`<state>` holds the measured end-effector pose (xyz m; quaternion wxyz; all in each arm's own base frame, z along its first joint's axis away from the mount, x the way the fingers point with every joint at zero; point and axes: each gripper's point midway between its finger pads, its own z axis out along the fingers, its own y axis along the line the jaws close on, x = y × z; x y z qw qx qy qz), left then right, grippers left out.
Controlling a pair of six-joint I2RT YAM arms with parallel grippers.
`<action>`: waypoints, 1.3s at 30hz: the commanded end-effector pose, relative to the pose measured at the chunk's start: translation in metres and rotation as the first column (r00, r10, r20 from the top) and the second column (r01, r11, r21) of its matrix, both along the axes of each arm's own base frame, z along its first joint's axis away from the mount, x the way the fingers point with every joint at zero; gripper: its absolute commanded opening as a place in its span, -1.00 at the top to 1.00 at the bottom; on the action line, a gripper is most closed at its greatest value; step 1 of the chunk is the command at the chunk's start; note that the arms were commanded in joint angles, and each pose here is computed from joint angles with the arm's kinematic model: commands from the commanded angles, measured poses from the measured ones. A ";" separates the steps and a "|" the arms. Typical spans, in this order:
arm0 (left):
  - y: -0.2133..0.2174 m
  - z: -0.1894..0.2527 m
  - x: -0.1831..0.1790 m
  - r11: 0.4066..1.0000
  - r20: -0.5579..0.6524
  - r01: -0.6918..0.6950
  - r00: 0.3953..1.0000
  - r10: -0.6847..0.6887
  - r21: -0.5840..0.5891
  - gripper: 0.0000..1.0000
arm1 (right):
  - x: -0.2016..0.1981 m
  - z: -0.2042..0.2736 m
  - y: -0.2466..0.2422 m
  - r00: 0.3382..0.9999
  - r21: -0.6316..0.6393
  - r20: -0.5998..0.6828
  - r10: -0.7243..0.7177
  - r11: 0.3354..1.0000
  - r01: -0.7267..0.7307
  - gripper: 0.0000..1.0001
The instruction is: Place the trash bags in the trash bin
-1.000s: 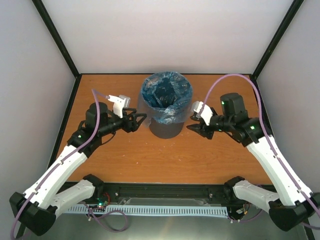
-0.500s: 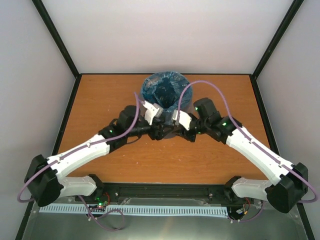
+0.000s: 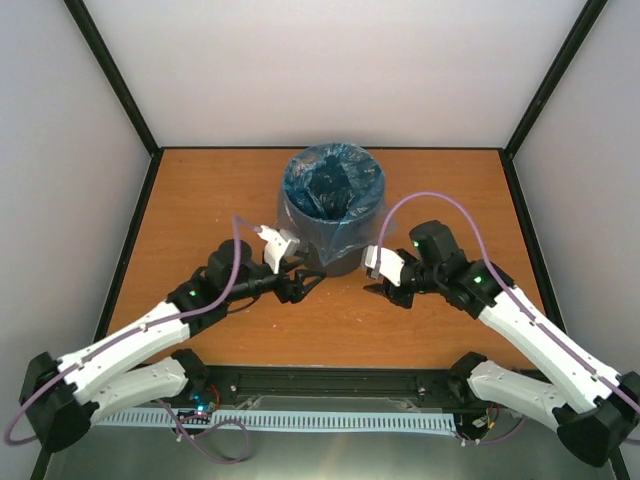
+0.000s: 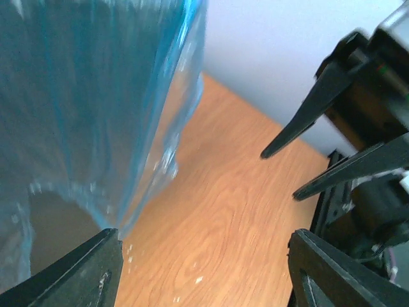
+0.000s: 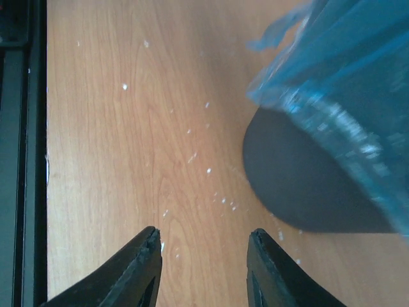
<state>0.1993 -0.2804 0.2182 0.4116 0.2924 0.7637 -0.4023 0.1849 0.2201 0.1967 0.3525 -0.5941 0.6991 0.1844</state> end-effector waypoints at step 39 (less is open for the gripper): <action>0.050 0.107 0.264 0.852 -0.006 -0.473 0.874 0.487 0.225 -0.65 | 0.167 -0.064 -0.018 0.886 0.143 -0.409 -0.220 0.943 0.300 0.07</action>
